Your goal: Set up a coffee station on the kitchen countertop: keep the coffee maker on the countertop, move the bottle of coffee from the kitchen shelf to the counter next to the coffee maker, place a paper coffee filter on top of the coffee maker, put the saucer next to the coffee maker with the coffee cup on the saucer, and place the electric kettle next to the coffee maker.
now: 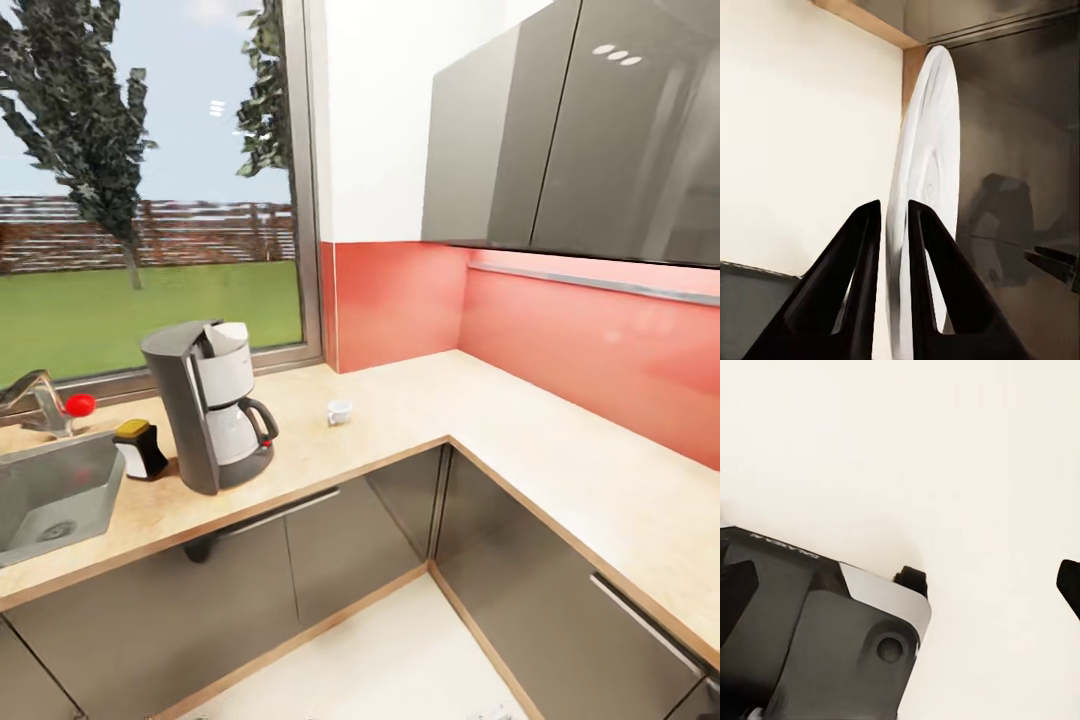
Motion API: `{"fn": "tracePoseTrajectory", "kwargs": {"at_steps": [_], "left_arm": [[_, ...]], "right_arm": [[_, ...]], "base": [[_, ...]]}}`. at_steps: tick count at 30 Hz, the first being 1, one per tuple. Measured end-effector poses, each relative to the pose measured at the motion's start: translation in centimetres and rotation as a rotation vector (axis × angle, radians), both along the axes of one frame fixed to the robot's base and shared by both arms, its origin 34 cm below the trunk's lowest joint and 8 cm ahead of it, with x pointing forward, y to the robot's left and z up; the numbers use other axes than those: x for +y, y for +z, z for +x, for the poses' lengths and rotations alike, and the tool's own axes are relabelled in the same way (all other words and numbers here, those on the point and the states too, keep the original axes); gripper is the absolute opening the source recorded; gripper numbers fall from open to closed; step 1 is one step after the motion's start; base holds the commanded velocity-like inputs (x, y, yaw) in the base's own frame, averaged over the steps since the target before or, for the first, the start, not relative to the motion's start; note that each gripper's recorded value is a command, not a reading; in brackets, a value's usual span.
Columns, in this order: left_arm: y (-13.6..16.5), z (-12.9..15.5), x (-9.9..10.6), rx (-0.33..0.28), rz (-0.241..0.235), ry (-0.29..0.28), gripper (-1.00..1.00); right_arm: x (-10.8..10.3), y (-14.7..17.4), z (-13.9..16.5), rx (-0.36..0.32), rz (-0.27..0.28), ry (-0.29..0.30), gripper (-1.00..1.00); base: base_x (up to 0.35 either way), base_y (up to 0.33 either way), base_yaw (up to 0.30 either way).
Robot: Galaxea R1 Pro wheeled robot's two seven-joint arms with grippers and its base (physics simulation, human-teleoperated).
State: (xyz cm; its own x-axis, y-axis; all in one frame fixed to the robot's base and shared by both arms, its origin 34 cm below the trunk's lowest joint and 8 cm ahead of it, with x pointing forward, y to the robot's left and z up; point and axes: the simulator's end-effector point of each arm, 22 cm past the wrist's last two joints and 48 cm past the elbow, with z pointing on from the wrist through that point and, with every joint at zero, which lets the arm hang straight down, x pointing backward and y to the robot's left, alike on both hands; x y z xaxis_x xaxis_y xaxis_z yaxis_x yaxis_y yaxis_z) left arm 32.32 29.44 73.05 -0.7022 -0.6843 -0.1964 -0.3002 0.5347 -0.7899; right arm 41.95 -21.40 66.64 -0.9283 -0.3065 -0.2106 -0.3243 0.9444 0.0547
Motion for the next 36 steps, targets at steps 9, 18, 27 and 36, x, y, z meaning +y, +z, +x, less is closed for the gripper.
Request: {"fn": "tracePoseTrajectory", "kwargs": {"at_steps": [9,18,27,36], "left_arm": [[-0.8,-1.3,0.5,0.038,0.002,0.027,-1.0],[-0.9,-1.5,0.5,0.044,0.001,0.028,-1.0],[-0.5,0.0,0.6,-0.006,0.044,-0.025,-1.0],[5.7,8.2,-2.7,-0.25,0.049,-0.18,-1.0]], "right_arm": [[-0.1,-0.4,-0.6,0.013,-0.002,0.0,1.0],[-0.1,-0.8,-1.4,0.028,-0.002,0.0,1.0],[0.1,-1.0,-1.6,0.031,0.0,0.005,1.0],[0.1,-1.0,-1.8,0.027,-0.019,0.054,1.0]], "base": [[0.0,0.0,0.26],[-0.145,0.046,0.253],[-0.297,0.052,0.096],[-0.03,0.001,0.001]]}}
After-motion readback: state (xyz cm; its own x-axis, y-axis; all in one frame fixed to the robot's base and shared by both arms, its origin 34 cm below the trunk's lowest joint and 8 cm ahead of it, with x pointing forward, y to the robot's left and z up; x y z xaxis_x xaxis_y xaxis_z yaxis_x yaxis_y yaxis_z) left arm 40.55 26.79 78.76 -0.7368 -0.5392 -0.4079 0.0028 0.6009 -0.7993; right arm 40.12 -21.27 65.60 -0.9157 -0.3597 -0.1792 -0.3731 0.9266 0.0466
